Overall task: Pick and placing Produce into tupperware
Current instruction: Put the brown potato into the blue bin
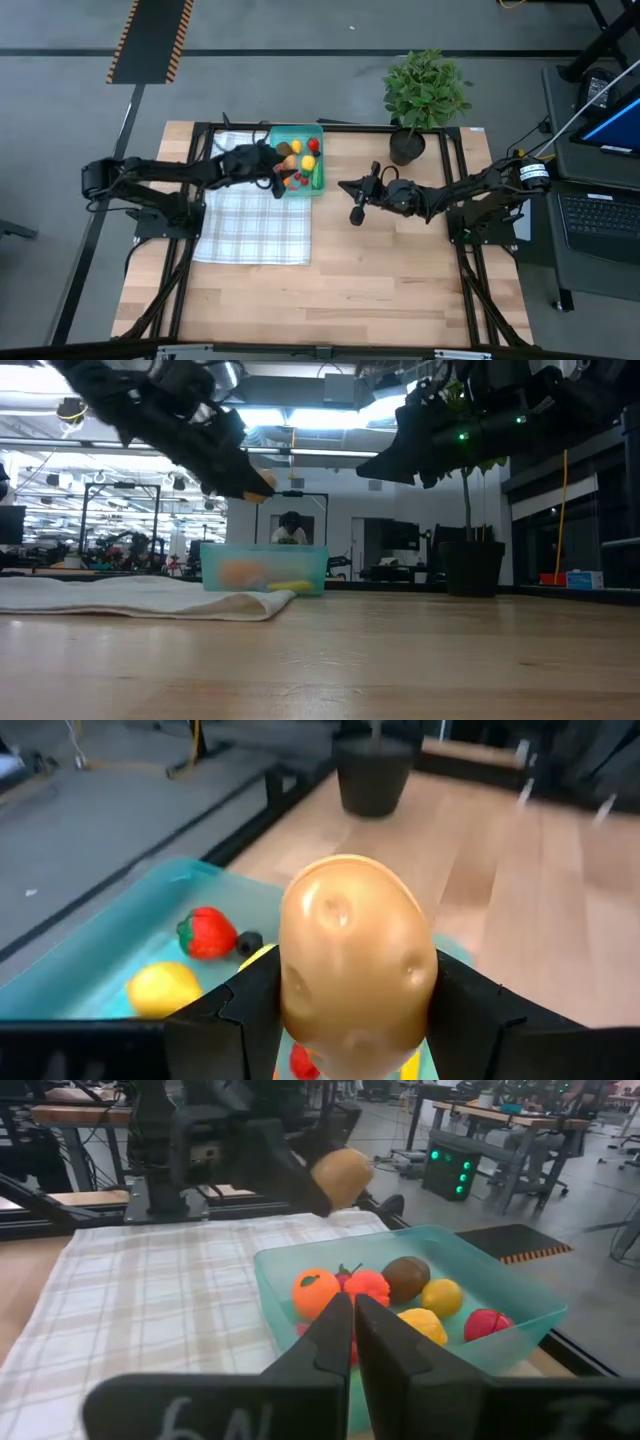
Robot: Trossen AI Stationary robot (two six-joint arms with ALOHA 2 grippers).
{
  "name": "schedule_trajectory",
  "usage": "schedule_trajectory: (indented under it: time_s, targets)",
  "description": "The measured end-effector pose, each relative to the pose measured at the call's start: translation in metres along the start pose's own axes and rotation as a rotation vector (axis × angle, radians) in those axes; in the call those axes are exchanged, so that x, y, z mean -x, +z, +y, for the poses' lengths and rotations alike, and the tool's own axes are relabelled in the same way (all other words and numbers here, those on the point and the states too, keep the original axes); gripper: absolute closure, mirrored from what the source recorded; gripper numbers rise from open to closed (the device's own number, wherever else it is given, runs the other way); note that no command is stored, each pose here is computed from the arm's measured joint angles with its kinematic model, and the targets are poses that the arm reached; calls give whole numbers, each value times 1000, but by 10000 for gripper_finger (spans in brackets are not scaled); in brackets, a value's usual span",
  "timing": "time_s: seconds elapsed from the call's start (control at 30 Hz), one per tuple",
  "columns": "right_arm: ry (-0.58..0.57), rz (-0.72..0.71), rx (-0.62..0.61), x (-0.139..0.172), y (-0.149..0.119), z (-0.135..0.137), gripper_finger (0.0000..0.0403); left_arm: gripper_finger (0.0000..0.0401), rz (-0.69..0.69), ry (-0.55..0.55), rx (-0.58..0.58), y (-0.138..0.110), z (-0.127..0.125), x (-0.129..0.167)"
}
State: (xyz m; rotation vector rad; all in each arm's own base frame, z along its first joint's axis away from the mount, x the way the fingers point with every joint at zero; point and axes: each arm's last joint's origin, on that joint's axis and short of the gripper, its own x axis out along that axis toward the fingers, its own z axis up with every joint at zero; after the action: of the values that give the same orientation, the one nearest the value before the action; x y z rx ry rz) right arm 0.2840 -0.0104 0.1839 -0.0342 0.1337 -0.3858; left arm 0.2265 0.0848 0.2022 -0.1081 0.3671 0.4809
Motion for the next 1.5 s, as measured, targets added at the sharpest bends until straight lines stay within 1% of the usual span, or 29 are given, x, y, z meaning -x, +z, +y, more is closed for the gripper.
schedule_trajectory:
  time_s: [0.1,0.23,0.37,0.47,0.63,1.13,1.5]
  targets:
    - [1,0,0,0,0,0,382,216,95,-8,-20,10,5,-7]
    - [1,3,2,0,0,0,382,216,201,-38,-14,24,10,-15]
    - [1,8,5,0,-1,0,382,216,341,-48,-8,29,13,-21]
    - [1,8,10,0,-1,0,382,216,408,-50,-34,31,13,-25]
    - [2,10,27,0,-1,0,382,216,416,-55,-53,33,12,-31]
    - [2,16,30,0,-2,0,382,216,418,-55,-60,33,13,-31]
    - [2,27,34,0,-3,0,382,215,503,-40,-54,6,17,-63]
